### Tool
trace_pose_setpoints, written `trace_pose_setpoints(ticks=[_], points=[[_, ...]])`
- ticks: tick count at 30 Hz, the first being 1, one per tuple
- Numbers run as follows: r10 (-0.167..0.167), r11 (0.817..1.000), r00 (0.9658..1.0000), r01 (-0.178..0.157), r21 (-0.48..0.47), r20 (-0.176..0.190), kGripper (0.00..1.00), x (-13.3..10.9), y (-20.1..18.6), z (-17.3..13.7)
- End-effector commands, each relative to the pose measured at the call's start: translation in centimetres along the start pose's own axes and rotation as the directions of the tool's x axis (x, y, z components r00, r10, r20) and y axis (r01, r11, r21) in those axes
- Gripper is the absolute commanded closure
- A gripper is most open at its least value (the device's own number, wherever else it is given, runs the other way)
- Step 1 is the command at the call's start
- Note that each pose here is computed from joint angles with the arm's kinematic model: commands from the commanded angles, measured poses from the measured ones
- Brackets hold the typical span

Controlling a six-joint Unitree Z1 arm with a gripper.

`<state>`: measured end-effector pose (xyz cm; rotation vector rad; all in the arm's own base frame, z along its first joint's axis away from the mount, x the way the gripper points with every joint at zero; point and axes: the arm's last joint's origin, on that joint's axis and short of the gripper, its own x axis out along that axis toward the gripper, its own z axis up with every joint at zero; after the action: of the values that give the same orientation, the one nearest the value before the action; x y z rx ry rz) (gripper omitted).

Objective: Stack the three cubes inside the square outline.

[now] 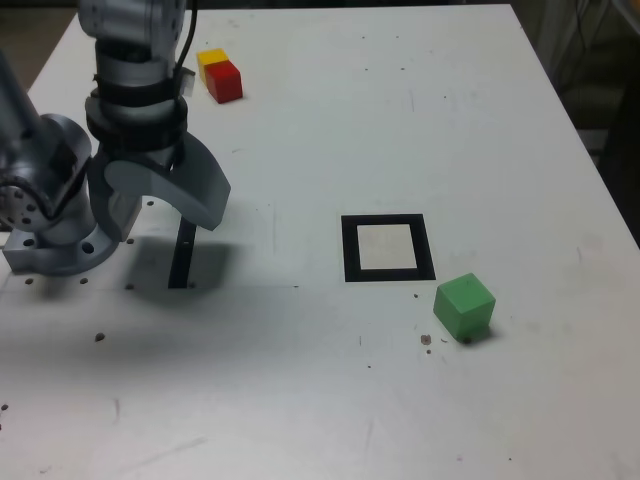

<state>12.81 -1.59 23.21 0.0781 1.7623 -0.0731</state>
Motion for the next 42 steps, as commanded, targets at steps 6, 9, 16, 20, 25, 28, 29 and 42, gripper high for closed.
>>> trace_pose_setpoints(ticks=[6,9,16,20,25,28,29,42], points=[[-0.001,1.000,1.0000,0.001,0.000,-0.004,0.01,-0.2,0.0,0.0],[-0.002,1.000,1.0000,0.002,0.000,0.001,0.01,-0.2,0.0,0.0],[0.000,1.000,1.0000,0.000,0.000,-0.001,0.01,-0.3,0.0,0.0],[0.005,1.000,1.0000,-0.005,0.000,-0.004,0.01,-0.7,0.0,0.0],[0.024,1.000,0.9997,-0.024,-0.005,0.001,0.01,-1.7,0.2,0.0],[0.029,0.999,0.9996,-0.029,-0.019,0.004,0.01,-2.0,0.7,0.1],[0.027,0.999,0.9996,-0.027,-0.025,0.004,0.01,-2.1,0.9,0.2],[0.005,0.994,0.9999,-0.003,-0.112,0.015,0.01,-3.4,5.5,1.0]])
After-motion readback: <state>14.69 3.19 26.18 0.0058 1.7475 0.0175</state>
